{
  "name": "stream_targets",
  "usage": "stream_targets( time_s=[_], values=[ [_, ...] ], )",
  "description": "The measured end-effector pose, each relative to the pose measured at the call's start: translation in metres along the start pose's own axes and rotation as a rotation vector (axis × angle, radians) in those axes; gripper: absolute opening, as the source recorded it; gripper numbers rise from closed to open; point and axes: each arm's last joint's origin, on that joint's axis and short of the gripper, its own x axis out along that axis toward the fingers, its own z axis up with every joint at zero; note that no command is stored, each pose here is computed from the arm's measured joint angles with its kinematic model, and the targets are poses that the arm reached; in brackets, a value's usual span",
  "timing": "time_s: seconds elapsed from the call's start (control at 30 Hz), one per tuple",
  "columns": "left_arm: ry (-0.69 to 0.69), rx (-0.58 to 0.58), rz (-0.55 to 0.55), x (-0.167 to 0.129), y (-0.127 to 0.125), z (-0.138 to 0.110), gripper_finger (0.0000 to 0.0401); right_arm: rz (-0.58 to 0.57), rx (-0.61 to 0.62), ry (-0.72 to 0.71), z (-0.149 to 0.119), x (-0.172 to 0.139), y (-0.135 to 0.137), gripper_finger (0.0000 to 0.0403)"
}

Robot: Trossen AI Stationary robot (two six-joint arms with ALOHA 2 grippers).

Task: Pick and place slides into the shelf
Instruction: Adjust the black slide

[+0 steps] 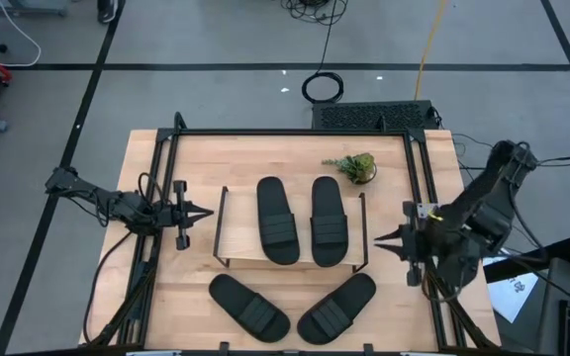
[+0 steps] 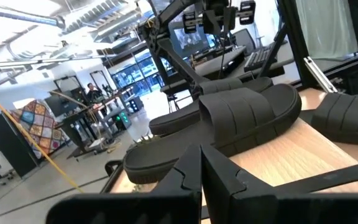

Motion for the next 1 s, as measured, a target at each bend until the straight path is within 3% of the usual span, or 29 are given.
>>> stream_targets(
  time_s=[0.17, 0.4, 0.63, 0.77, 0.9, 1.0],
  values=[
    [-0.001, -0.003, 0.0, 0.0, 0.0, 0.0, 0.0005, 0.119, 0.031, -0.061, -0.026, 0.011, 0.02, 0.0063],
    [0.011, 0.003, -0.006, 0.0, -0.001, -0.001, 0.0005, 0.431, 0.058, -0.323, -0.054, 0.026, 0.066, 0.0071],
    [0.019, 0.005, -0.01, 0.0, -0.001, -0.002, 0.0005, 0.287, -0.019, -0.369, -0.079, 0.017, 0.096, 0.0028],
    [0.017, 0.004, -0.01, 0.0, -0.001, -0.002, 0.0005, 0.276, -0.044, -0.36, -0.074, 0.027, 0.094, 0.0003],
    [0.012, 0.002, -0.008, 0.0, -0.001, -0.001, 0.0005, 0.45, -0.058, -0.376, -0.054, 0.057, 0.082, 0.0004],
    [0.007, 0.002, -0.018, 0.0, -0.001, -0.001, 0.0005, 0.702, -0.103, -0.469, -0.043, 0.081, 0.072, 0.0001]
  ],
)
